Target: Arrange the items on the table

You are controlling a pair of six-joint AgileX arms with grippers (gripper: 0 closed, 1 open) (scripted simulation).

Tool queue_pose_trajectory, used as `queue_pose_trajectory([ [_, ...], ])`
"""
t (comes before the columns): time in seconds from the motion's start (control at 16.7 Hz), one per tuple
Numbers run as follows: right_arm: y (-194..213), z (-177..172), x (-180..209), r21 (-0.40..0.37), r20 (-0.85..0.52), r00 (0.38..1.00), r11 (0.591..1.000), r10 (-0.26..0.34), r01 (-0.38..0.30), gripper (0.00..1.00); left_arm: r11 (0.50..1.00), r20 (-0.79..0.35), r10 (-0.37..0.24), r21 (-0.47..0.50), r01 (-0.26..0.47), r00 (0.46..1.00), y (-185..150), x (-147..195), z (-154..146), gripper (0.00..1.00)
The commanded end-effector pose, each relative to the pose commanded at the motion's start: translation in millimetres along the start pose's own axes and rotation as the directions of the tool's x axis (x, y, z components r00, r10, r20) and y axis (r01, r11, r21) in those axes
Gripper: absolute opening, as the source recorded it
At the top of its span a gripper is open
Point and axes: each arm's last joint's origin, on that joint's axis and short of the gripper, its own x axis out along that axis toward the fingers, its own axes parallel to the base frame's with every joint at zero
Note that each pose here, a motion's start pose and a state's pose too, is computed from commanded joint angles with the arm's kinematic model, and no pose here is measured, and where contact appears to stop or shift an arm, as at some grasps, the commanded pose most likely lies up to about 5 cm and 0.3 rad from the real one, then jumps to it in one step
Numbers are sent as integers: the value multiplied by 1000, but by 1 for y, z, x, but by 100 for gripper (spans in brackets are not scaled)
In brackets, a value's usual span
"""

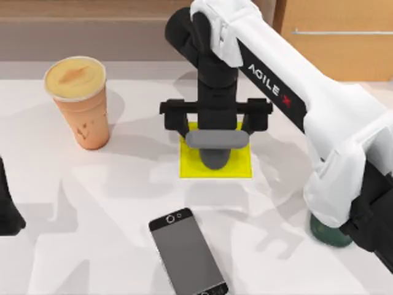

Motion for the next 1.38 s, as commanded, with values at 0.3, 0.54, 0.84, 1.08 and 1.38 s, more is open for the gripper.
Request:
queue_pose_trajectory([
  [0.3, 0, 0, 0, 1, 0, 1000, 1000, 0, 0, 100, 1000, 0, 0, 0, 0, 1000, 0, 0, 0, 100],
  [0.54, -2, 2, -12, 51, -23, 1000, 999, -14, 16, 100, 1000, 0, 0, 0, 0, 1000, 0, 0, 0, 100],
  [0.84, -18, 17, -27, 297, -49, 998, 954, -24, 38, 100, 1000, 0, 0, 0, 0, 1000, 0, 0, 0, 100],
  [1.08, -37, 39, -28, 583, -31, 999, 812, -13, 29, 100, 1000, 0, 0, 0, 0, 1000, 0, 0, 0, 100],
  [1.38, -56, 77, -22, 917, 23, 1000, 398, 10, -25, 100, 1000, 0, 0, 0, 0, 1000, 0, 0, 0, 100],
])
